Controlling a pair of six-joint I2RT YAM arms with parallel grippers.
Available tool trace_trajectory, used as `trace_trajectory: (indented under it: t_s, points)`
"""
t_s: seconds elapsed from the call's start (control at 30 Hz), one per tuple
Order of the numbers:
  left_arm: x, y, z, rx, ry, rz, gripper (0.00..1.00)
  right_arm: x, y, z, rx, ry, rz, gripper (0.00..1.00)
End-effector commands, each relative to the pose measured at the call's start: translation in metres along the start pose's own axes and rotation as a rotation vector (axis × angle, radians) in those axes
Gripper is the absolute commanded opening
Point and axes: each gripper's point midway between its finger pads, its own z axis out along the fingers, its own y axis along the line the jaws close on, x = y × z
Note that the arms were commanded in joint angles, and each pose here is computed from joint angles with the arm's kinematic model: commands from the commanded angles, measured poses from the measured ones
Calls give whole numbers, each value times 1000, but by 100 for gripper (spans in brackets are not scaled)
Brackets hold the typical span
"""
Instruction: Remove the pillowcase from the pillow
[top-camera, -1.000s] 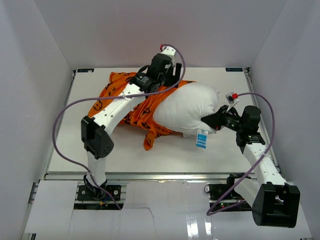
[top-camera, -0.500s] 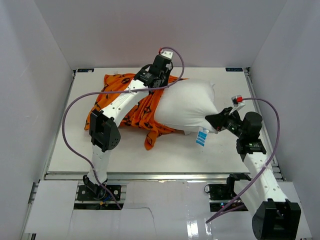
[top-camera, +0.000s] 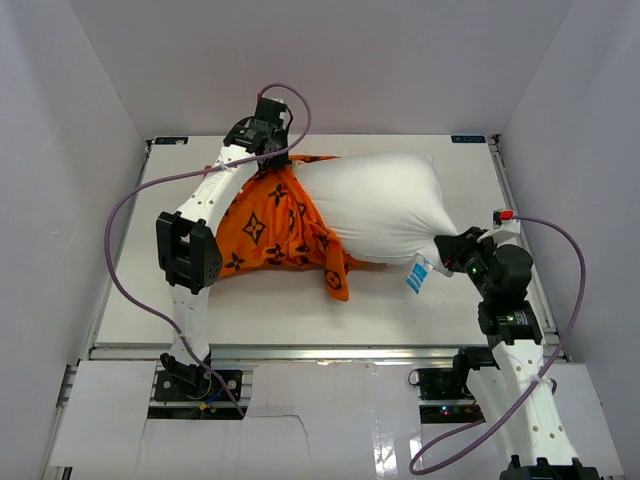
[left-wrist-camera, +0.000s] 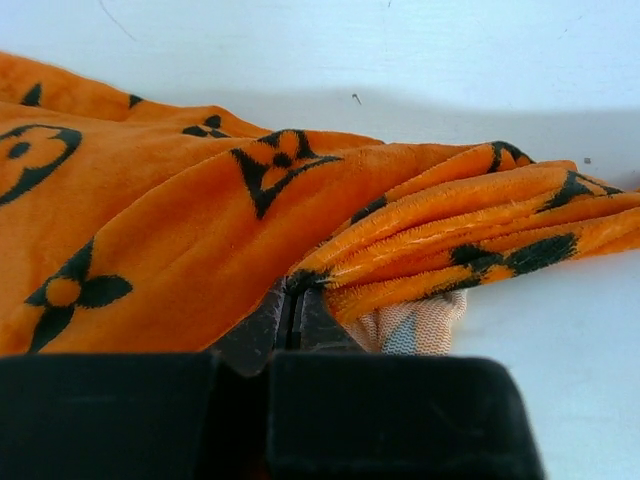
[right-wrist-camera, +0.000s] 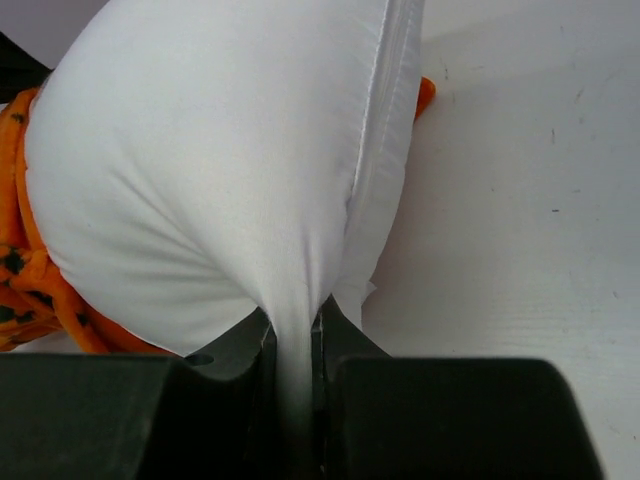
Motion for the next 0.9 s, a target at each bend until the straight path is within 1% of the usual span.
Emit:
trace_trajectory:
  t_s: [0.0, 0.07, 0.1, 0.13, 0.17, 0.2, 0.23, 0.27, 0.3, 0.33, 0.37, 0.4, 0.43, 0.47, 0.5, 0.53, 0.57, 0.6, 0.63, 0.67, 0.7, 0.73, 0.8, 0.83, 0.87]
  points:
    - [-32, 150, -17, -407, -93, -104, 0, -71, -46, -23, 337, -255, -8, 8]
    - [-25, 144, -17, -372, -80, -117, 0, -73, -51, -25, 369, -262, -3, 8]
    - [-28, 120, -21, -229, -78, -125, 6, -72, -51, -22, 365, -253, -1, 8]
    - [-27, 105, -23, -137, -63, -122, 17, -71, -50, -19, 356, -243, -1, 8]
    - [-19, 85, -27, -48, -36, -107, 46, -66, -44, -13, 315, -219, -2, 8]
    - [-20, 62, -44, 57, -39, -94, 57, -64, -43, -7, 297, -207, 1, 8]
    - [-18, 52, -53, 77, -46, -74, 64, -60, -35, -2, 247, -187, 2, 8]
    - [-16, 37, -71, 77, -69, -20, 73, -52, -36, 4, 231, -163, 6, 8]
    - [-6, 24, -71, 94, -48, 12, 78, -48, -35, 8, 214, -152, 11, 8]
    - [-11, 28, -90, 40, -93, 28, 80, -52, -31, 11, 189, -173, 10, 8]
    - [-3, 8, -104, 50, -101, 59, 83, -47, -27, 15, 155, -157, 12, 8]
    - [14, 1, -109, 39, -84, 88, 86, -37, -32, 21, 160, -134, 28, 8]
    - [15, -2, -132, 27, -126, 106, 98, -39, -31, 24, 146, -146, 31, 8]
    - [32, -24, -145, 61, -122, 159, 98, -36, -33, 28, 151, -132, 40, 8]
    - [55, -24, -143, 41, -91, 166, 98, -30, -38, 35, 165, -103, 52, 8]
    - [56, -19, -161, 29, -126, 143, 98, -27, -38, 39, 161, -88, 60, 8]
    - [63, -27, -170, 51, -135, 140, 98, -21, -42, 45, 171, -62, 71, 8]
    - [68, -30, -176, 63, -145, 118, 98, -20, -42, 47, 169, -52, 74, 8]
    - [80, -28, -176, 59, -135, 124, 98, -19, -41, 49, 160, -45, 81, 8]
    - [76, -26, -189, 56, -175, 100, 98, -17, -42, 50, 161, -41, 85, 8]
    - [77, -26, -193, 64, -188, 77, 98, -16, -42, 50, 161, -41, 87, 8]
    - [88, -25, -191, 68, -174, 84, 98, -12, -44, 50, 167, -36, 90, 8]
    - [97, -40, -198, 173, -165, 74, 98, -10, -47, 48, 178, -35, 94, 8]
    - [115, -42, -190, 195, -124, 79, 98, -9, -48, 48, 183, -34, 94, 8]
    - [121, -55, -195, 269, -126, 75, 98, -6, -49, 48, 187, -26, 93, 8]
